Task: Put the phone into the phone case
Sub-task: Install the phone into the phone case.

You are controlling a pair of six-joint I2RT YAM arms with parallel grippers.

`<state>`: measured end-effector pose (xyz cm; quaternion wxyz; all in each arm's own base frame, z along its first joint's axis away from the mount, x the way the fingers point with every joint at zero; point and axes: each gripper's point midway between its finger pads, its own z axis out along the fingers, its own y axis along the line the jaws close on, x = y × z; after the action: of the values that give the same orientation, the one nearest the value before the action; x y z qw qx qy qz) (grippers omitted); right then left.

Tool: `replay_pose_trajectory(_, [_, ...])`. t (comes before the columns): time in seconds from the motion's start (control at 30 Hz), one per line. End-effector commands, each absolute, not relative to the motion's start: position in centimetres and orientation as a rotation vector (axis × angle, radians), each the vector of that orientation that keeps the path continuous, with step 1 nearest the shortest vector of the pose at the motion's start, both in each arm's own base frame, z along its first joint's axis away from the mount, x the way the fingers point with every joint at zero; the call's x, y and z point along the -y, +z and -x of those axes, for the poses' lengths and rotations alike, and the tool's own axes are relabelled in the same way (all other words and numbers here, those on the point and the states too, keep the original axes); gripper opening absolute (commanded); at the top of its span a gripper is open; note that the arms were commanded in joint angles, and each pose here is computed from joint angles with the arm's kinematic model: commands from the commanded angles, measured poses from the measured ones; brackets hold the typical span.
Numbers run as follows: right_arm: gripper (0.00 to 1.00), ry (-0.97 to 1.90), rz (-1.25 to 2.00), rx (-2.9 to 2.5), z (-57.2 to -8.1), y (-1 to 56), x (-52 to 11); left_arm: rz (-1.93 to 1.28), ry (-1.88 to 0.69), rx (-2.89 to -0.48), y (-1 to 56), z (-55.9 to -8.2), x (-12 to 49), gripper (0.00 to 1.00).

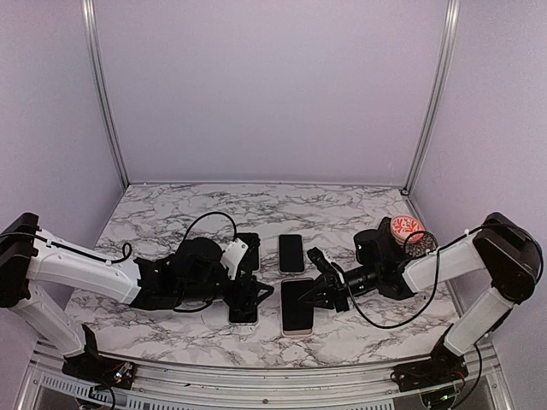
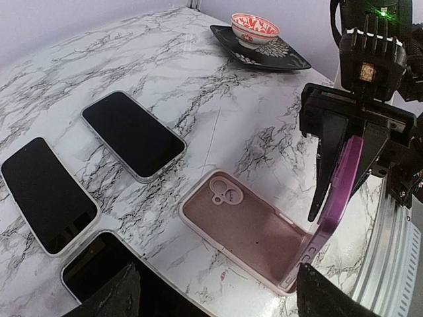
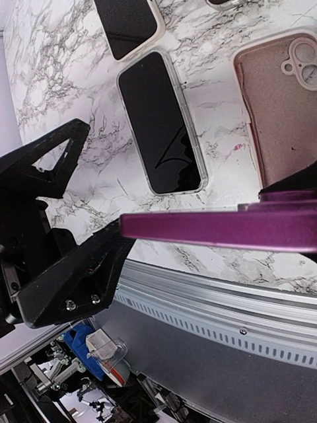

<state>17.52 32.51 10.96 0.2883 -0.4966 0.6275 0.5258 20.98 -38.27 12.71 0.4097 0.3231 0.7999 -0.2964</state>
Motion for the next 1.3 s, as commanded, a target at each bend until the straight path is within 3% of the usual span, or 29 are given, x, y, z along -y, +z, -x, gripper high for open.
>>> replay_pose_trajectory(0.0, [0.0, 1.428, 1.315, -1.647, -17.7, 11.9, -32.4, -0.805, -0.785, -1.979, 13.9, -21.4, 39.3, 0.82])
replay_pose_trajectory(0.5, [0.0, 1.515, 1.255, -1.734, -17.5, 9.9, -32.3, -0.814, -0.772, -1.992, 13.2, -21.4, 39.1, 0.81])
replay_pose_trajectory(0.6, [0.12, 1.506, 1.214, -1.771, -18.3, 9.5, -32.0, -0.817, -0.77, -1.996, 13.0, -21.5, 39.3, 0.81])
replay_pose_trajectory(0.8, [0.24, 1.495, 1.192, -1.817, -19.6, 8.5, -31.7, -0.776, -0.788, -2.025, 12.7, -22.2, 40.4, 0.8])
replay_pose_trajectory(1.07, [0.24, 1.427, 1.226, -1.836, -20.1, 7.5, -31.6, -0.771, -0.772, -2.044, 11.8, -22.4, 40.4, 0.79])
replay_pose_trajectory(1.27, [0.31, 1.356, 1.219, -1.879, -20.6, 6.4, -31.2, -0.782, -0.758, -2.055, 11.0, -22.6, 40.5, 0.79])
